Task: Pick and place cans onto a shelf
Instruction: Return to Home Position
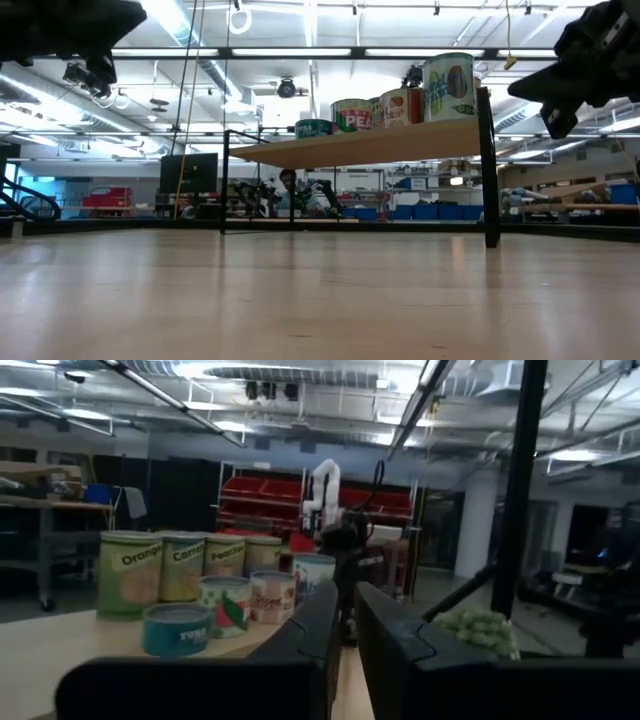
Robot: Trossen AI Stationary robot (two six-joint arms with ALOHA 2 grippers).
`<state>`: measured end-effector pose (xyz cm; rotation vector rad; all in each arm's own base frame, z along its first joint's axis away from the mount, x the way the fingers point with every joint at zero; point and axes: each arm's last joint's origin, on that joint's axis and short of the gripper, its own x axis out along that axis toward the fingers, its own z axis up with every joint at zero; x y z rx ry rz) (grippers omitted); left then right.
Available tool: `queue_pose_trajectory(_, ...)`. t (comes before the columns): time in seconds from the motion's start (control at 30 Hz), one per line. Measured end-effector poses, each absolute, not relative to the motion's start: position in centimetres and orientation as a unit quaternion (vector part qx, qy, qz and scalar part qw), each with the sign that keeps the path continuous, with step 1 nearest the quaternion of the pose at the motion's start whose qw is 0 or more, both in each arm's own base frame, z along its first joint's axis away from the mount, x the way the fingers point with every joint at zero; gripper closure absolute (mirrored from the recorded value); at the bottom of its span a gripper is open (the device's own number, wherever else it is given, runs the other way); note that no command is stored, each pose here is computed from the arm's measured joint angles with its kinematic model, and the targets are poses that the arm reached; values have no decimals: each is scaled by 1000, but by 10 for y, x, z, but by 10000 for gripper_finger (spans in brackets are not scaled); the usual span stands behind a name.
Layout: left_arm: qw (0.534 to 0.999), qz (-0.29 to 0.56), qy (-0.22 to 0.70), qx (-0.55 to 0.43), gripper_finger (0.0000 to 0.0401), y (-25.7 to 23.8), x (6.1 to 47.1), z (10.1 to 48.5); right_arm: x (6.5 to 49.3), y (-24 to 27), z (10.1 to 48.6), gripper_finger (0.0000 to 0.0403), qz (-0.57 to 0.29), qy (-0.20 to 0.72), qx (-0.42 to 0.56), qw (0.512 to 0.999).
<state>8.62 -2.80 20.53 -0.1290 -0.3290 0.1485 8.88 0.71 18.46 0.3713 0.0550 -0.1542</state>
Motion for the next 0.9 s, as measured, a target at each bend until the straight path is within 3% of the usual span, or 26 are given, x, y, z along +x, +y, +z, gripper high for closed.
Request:
queue_pose_trajectory(0.27,984,65,-142,-90,358,-29,88,197,89,7,185,389,-80,27,176,981)
queue_pose_trajectory(0.53,995,74,-52,-39,358,-31,92,178,89,7,184,391,-72,39,67,994)
queue_pose_trajectory(0.9,996,74,-34,-29,358,-31,92,174,89,7,185,387,-72,34,70,994)
